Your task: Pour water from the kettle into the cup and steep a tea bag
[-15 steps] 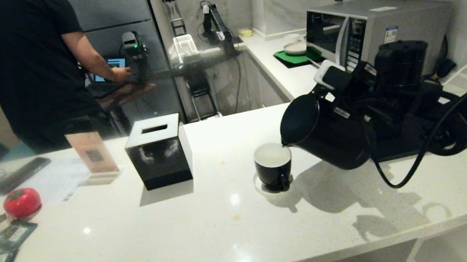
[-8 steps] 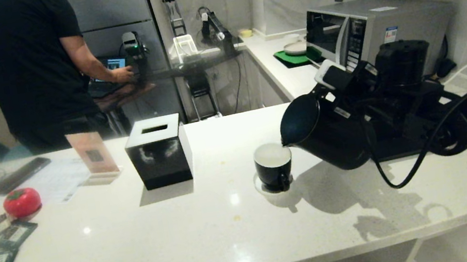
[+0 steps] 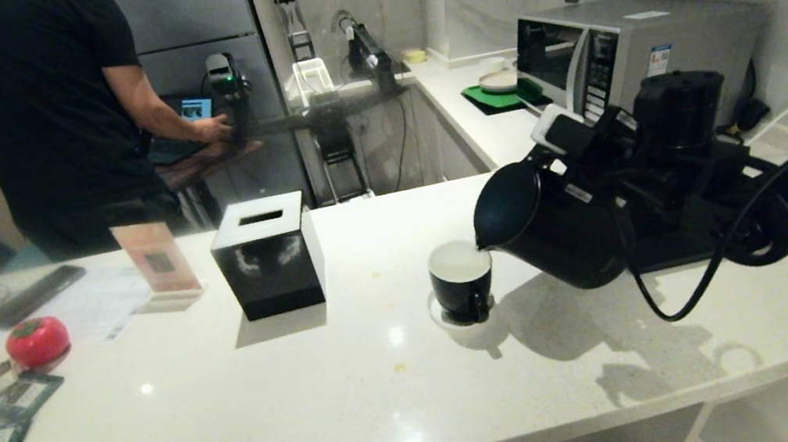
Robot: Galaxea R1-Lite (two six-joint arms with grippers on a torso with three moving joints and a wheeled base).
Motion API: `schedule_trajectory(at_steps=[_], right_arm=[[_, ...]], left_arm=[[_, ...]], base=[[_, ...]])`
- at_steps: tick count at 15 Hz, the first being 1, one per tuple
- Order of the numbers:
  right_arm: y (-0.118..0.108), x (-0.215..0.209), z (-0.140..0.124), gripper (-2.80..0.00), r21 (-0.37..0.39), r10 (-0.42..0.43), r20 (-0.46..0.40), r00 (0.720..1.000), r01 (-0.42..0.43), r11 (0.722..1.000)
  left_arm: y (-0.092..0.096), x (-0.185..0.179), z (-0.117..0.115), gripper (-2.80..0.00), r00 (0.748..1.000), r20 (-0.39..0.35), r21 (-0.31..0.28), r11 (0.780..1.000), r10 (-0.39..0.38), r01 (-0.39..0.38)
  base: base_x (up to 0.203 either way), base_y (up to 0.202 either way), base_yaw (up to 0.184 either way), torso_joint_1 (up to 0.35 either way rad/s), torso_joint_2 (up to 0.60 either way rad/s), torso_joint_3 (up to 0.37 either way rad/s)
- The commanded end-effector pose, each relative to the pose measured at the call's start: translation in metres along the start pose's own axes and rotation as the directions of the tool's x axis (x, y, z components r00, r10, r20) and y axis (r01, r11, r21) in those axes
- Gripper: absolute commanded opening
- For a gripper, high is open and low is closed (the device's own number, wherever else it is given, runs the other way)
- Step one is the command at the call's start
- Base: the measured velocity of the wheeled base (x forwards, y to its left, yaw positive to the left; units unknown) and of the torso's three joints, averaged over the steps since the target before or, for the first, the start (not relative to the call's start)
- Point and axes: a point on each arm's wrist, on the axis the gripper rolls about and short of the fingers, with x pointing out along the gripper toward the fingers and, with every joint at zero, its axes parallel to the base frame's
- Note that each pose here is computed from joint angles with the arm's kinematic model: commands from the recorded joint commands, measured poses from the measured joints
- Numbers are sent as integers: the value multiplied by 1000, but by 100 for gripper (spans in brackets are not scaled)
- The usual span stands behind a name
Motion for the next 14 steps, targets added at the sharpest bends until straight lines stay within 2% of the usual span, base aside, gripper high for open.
schedule_trajectory(at_steps=[1,14], right_arm=[[0,0,1,-280,-4,-4,4,1000,4,1000],[-4,-2,3,-280,3,-14,11,1000,14,1000]], left_arm=[[0,0,0,-280,1000,-1,-1,1000,0,0],[0,0,0,-280,1000,-1,-1,1000,0,0]], base=[[0,0,0,0,0,0],[0,0,0,0,0,0]])
